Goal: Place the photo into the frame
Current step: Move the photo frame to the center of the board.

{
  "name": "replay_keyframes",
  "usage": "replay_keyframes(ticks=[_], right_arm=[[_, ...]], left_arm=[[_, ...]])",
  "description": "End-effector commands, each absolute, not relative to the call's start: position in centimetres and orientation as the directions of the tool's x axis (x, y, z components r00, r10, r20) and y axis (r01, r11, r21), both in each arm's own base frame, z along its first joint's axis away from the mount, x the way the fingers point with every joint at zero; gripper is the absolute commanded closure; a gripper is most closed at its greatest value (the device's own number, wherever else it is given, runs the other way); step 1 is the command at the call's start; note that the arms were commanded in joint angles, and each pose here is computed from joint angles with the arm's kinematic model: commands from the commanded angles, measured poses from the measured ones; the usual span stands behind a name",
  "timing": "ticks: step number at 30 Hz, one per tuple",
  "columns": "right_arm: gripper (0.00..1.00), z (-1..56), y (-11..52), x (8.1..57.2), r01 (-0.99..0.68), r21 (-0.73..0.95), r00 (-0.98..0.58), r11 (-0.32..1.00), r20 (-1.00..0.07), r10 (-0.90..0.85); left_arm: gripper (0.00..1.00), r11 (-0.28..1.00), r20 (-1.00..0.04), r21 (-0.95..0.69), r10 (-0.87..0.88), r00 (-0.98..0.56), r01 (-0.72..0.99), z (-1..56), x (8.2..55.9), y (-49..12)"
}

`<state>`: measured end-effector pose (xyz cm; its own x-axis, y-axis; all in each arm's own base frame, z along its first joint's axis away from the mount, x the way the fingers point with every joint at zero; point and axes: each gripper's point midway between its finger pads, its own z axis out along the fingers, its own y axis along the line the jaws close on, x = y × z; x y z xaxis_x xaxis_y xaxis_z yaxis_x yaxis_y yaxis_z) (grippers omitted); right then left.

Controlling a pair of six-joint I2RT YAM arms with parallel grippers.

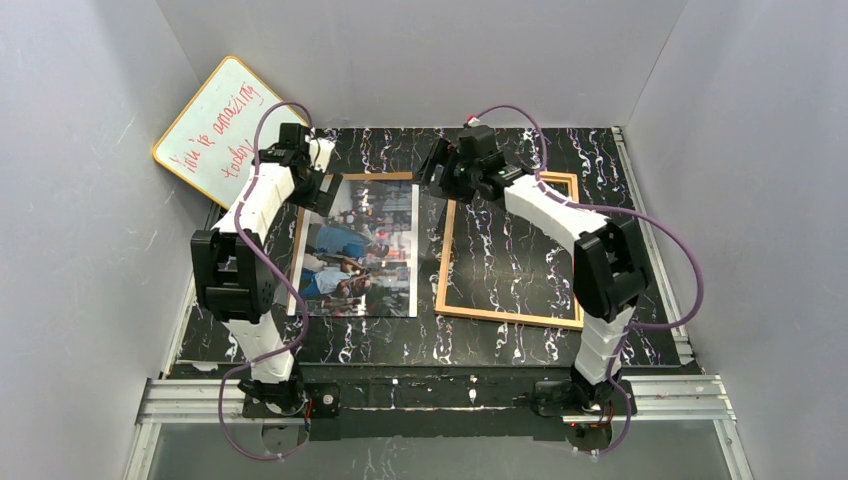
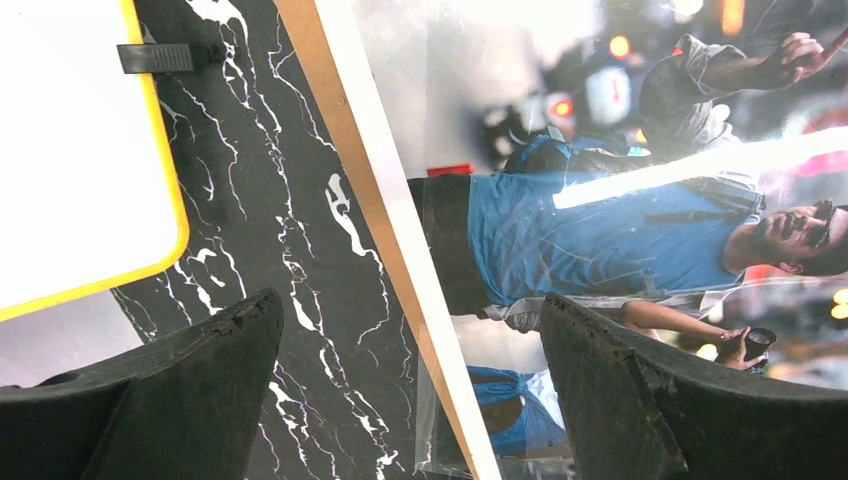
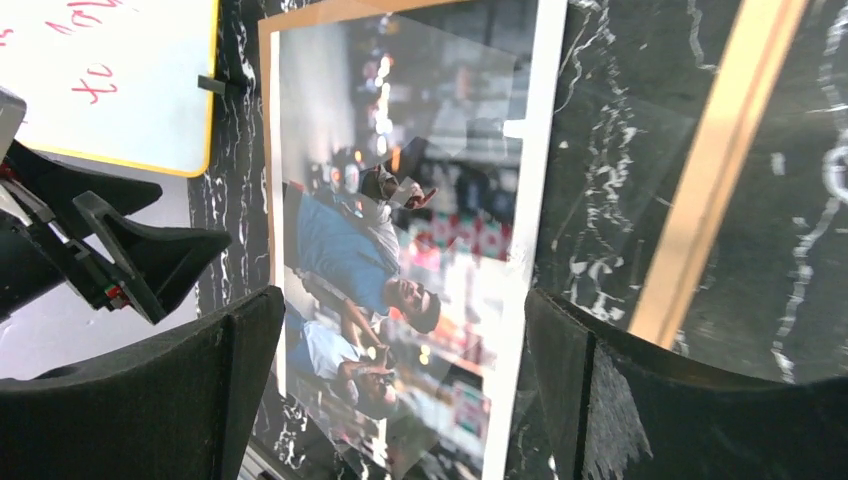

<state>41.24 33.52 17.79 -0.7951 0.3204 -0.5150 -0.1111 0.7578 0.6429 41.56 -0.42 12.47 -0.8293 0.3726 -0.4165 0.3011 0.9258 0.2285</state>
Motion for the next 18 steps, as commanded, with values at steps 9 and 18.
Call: replay_keyframes(ticks=[9, 18], right_arm=[[0.01, 10.8, 37.5, 37.5, 0.121, 0.542, -0.843, 0.831, -0.386, 0.374], [0.01, 6.7, 36.6, 35.7, 0.185, 0.439, -0.855, 0.879, -0.369, 0.364]], left_arm=[[0.05, 0.924, -0.300, 0.178, 0.379, -0.875, 0.339, 6.5, 39.9, 0.0], [0.05, 0.909, -0.211, 0.221, 0.398, -0.893, 0.353, 3.3, 38.0, 1.0]])
